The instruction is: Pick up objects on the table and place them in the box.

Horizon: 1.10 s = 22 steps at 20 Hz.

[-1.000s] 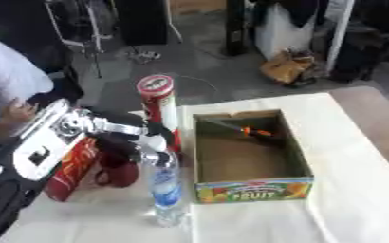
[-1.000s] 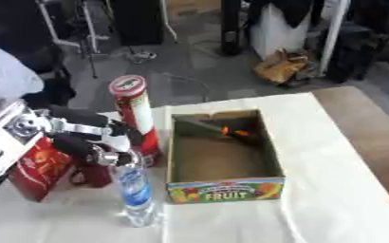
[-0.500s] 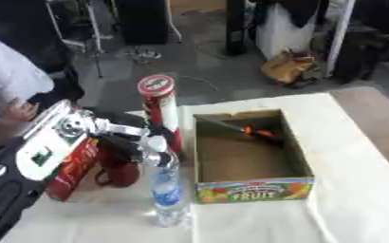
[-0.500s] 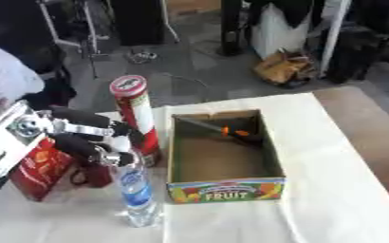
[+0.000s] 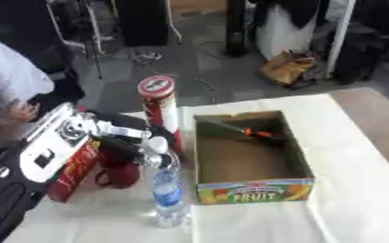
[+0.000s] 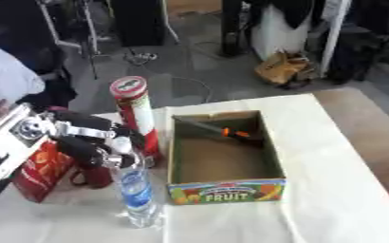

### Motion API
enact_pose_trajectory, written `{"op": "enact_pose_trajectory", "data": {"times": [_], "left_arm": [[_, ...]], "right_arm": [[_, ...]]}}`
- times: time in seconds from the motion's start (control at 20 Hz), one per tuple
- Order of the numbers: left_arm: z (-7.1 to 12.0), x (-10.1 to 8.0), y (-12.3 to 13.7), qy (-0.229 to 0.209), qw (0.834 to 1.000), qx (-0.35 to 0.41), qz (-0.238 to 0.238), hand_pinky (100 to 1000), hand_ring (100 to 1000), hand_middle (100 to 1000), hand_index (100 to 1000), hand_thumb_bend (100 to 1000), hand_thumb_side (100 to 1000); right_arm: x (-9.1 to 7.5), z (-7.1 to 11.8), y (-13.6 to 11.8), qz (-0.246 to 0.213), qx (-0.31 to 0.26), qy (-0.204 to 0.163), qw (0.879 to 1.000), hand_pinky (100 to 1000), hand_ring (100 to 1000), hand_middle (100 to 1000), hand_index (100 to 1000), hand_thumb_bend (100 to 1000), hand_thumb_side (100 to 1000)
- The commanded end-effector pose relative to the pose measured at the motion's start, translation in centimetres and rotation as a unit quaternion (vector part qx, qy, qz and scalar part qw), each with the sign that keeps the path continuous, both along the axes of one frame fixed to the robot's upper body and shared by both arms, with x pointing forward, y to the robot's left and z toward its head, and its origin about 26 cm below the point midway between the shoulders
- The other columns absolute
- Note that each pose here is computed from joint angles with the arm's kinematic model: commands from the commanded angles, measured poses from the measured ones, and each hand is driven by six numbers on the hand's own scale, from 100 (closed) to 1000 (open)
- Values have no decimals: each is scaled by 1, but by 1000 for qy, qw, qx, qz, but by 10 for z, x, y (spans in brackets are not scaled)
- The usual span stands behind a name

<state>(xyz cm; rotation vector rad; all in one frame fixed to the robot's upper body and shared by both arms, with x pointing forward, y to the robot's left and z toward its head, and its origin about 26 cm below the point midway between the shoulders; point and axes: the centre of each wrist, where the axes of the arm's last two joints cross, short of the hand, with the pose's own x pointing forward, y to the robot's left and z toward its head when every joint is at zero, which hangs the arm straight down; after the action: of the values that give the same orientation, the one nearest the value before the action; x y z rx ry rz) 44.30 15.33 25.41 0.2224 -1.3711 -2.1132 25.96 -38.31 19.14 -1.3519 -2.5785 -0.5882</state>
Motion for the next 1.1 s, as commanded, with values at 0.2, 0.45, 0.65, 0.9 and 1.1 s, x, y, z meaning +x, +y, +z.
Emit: {"op": "enact_pose_trajectory", "data": {"times": [0.2, 0.45, 0.65, 0.9, 1.1], "left_arm": [[7, 0, 1, -8, 1000, 6, -11, 1000, 1000, 1000, 1000, 195, 1000], [4, 0, 1, -3, 1000, 5, -12, 1000, 1000, 1000, 1000, 192, 1000], [0, 1, -1, 3, 1000, 6, -15, 1000, 1000, 1000, 1000, 212, 1000], [-3, 2, -2, 5, 1000, 8, -19, 1000, 1000, 1000, 1000, 209, 1000], [-4, 2, -2, 5, 1000, 10, -19, 1000, 1000, 1000, 1000, 209, 1000]], "right_arm": [[0, 7, 1, 12, -4, -48, 999, 741, 838, 700, 742, 100, 1000], [0, 7, 1, 12, -3, -48, 999, 741, 838, 699, 741, 100, 1000], [0, 7, 1, 12, -2, -48, 999, 741, 838, 699, 741, 100, 1000], [0, 7, 1, 12, -3, -48, 999, 741, 838, 699, 741, 100, 1000], [0, 7, 2, 13, -3, -49, 999, 741, 838, 699, 741, 100, 1000]]}}
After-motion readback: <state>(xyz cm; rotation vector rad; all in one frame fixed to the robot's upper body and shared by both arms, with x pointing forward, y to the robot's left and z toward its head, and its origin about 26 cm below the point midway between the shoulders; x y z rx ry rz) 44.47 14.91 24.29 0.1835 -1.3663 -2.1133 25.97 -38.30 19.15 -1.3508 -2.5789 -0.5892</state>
